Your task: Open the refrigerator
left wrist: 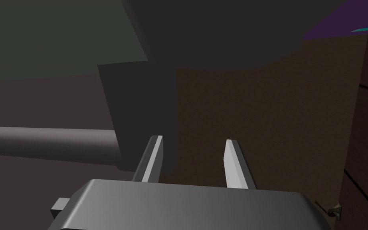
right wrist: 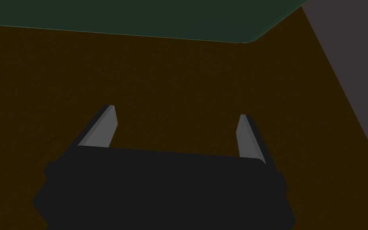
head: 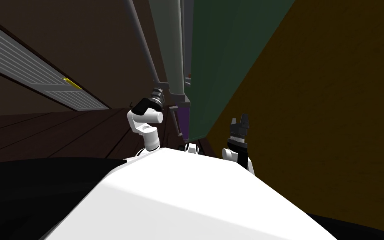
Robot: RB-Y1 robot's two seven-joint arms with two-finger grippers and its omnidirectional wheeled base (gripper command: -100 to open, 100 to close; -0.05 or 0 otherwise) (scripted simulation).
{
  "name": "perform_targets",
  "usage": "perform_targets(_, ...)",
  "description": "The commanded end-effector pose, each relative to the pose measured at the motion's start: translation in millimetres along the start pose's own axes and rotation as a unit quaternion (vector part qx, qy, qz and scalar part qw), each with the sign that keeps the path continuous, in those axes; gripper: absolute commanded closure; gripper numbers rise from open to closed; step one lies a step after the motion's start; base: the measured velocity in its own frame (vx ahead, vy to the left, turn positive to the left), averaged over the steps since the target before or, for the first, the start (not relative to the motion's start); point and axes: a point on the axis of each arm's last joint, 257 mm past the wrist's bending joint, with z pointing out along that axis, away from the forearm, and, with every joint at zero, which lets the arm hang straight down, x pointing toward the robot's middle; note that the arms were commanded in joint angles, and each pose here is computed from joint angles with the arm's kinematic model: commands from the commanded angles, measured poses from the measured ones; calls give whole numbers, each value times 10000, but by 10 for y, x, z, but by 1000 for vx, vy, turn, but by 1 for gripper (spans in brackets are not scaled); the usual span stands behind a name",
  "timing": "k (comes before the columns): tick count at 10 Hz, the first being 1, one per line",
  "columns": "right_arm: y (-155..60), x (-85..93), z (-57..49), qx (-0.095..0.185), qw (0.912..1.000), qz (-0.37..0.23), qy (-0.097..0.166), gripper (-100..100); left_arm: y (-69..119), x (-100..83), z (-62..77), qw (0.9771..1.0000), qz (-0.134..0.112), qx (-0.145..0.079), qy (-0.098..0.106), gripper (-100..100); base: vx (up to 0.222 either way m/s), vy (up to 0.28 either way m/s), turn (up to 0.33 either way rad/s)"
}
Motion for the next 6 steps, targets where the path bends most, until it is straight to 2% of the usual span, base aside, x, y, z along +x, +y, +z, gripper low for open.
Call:
perform_targets(1, 0, 0, 0, 0, 10000, 0, 0, 0, -166, 25, 8, 9999, -12, 165, 5, -100, -10, 32, -3)
perform_targets(3, 0, 0, 0, 0, 10000, 0, 0, 0, -121, 21, 39, 10000, -59, 31, -12, -100, -5, 11, 3)
perform_targets(4, 0, 0, 0, 0, 10000, 0, 0, 0, -144, 32, 16, 9998, -177, 10, -17, -100, -3, 27, -20)
perform_targets(6, 0, 0, 0, 0, 10000, 0, 0, 0, -246, 48, -68, 9991, -408, 84, -21, -100, -3, 18, -9)
